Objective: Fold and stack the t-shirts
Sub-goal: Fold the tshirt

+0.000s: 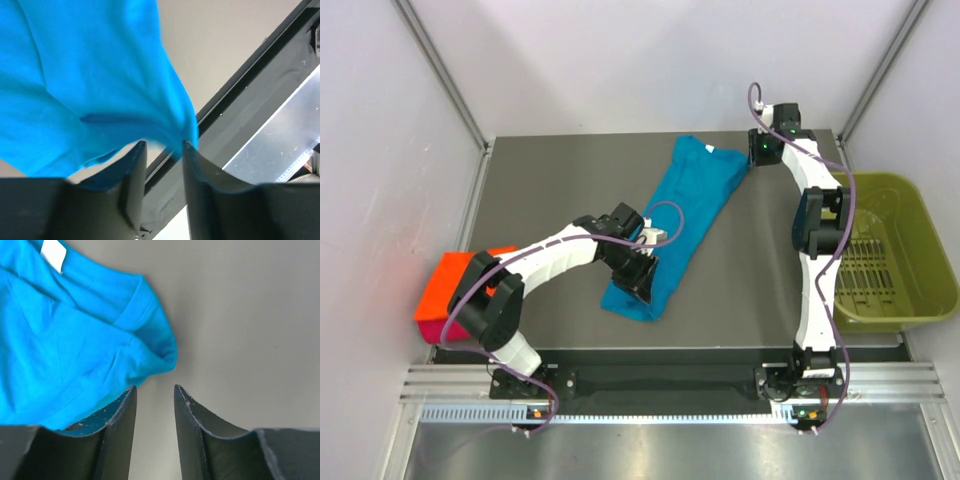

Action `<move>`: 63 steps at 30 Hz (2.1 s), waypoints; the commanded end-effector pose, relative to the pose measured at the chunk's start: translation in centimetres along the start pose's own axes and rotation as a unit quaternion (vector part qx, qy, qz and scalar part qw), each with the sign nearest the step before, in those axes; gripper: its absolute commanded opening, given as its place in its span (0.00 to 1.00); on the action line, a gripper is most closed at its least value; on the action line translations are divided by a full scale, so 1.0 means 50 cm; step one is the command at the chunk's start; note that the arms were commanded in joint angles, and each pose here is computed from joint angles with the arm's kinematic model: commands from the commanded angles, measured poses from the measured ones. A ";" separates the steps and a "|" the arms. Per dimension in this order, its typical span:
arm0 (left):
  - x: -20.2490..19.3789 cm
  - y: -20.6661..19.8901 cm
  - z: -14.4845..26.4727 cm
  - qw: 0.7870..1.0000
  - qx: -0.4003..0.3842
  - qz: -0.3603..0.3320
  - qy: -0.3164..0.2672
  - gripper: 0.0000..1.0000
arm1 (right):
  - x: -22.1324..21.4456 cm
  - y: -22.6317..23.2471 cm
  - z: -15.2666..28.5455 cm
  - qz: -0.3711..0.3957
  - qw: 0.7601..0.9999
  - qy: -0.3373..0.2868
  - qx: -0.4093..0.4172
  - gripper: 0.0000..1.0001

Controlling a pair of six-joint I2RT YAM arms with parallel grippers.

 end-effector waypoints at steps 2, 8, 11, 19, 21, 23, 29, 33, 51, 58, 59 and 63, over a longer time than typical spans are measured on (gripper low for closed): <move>0.010 -0.032 0.026 0.999 -0.024 -0.027 -0.023 0.65 | 0.077 0.026 0.100 -0.020 0.998 -0.047 0.027 0.38; 0.014 -0.032 0.053 0.998 -0.006 -0.041 -0.040 0.70 | 0.050 0.080 0.123 -0.037 0.997 -0.028 0.069 0.40; 0.060 -0.016 0.063 0.994 0.033 -0.067 -0.074 0.70 | 0.052 0.096 0.123 -0.057 0.994 -0.031 0.085 0.40; 0.201 0.128 0.070 0.985 0.128 -0.032 -0.114 0.68 | 0.043 0.149 0.061 -0.073 0.991 -0.021 0.111 0.40; 0.216 0.169 0.081 0.982 0.143 0.000 -0.122 0.68 | 0.035 0.152 0.046 -0.079 0.991 -0.016 0.107 0.40; 0.225 0.194 0.096 0.978 0.160 0.012 -0.132 0.68 | 0.031 0.149 0.041 -0.075 0.993 -0.013 0.093 0.40; 0.203 0.255 0.118 0.978 0.153 0.075 -0.124 0.67 | 0.022 0.134 0.050 -0.087 0.994 -0.003 0.062 0.40; 0.179 0.249 0.091 0.985 0.116 0.095 -0.082 0.66 | 0.022 0.128 0.058 -0.084 0.995 -0.001 0.051 0.41; 0.092 0.266 0.010 0.980 0.054 0.191 0.026 0.47 | -0.027 0.062 -0.033 -0.098 0.995 0.021 0.007 0.42; 0.082 0.268 0.007 0.980 0.059 0.190 0.029 0.00 | 0.003 0.054 -0.061 -0.102 0.995 -0.004 0.007 0.23; 0.080 0.268 0.008 0.979 0.061 0.190 0.028 0.00 | 0.010 0.052 -0.064 -0.103 0.995 -0.011 0.005 0.21; 0.071 0.262 0.008 0.979 0.059 0.192 0.025 0.00 | 0.046 0.045 -0.069 -0.104 0.994 -0.039 0.008 0.16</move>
Point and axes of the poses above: each gripper's point midway between its finger pads, its own z axis back along the fingers, its own y axis along the line the jaws close on, x = y × z, the point moved 2 cm from there along z, back along the fingers, and after that the axes turned 5 degrees about z, right-handed, at the moved point
